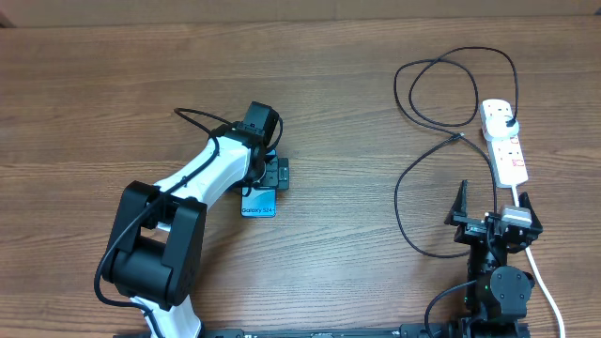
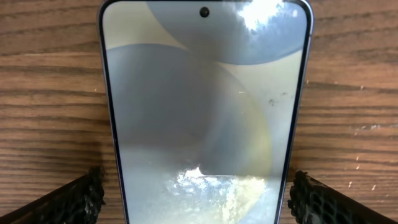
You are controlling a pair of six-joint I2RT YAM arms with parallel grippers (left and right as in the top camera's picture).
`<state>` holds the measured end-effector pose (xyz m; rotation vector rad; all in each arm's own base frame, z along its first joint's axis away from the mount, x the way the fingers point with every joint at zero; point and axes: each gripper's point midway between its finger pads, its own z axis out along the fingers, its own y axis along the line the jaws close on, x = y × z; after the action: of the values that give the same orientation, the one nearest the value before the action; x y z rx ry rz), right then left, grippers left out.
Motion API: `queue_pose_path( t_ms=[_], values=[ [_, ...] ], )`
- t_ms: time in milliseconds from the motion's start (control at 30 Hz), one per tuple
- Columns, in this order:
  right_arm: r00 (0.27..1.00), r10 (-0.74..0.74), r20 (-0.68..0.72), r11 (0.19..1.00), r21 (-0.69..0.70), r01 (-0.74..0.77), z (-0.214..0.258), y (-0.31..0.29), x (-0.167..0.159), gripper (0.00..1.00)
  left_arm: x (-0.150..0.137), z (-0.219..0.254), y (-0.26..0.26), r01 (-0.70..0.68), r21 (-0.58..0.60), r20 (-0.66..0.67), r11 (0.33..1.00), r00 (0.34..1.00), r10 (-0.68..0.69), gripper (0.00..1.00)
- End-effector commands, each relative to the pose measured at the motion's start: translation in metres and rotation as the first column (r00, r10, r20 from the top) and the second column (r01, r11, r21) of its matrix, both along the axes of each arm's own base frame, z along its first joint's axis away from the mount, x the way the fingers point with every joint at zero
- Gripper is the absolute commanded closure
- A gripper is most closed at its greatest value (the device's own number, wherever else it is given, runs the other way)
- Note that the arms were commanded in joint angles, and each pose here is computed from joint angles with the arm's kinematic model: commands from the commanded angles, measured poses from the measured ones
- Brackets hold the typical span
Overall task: Plug charger to phone and switch on socket
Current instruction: 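Lower the left gripper onto the phone's top edge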
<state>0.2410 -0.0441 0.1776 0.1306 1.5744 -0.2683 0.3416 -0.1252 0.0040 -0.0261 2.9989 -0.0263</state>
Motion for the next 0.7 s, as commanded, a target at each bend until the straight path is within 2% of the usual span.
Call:
queue_pose_path(
  t_ms=[0,333,667],
  values=[
    [1.000,0.004,0.004,1.000,-0.008,-0.004,-0.001,0.001,0.000,0.00,-0.002,-0.005,-0.002,-0.037,-0.016,-0.016,0.999,0.999,0.037,0.00],
    [1.000,0.004,0.004,1.000,-0.008,-0.004,-0.001,0.001,0.000,0.00,-0.006,-0.011,-0.003,-0.037,-0.016,-0.042,0.999,0.998,0.036,0.00],
    [1.000,0.004,0.004,1.000,-0.008,-0.004,-0.001,0.001,0.000,0.00,-0.028,-0.054,0.006,-0.026,0.041,-0.177,0.999,0.984,0.033,0.00]
  ],
)
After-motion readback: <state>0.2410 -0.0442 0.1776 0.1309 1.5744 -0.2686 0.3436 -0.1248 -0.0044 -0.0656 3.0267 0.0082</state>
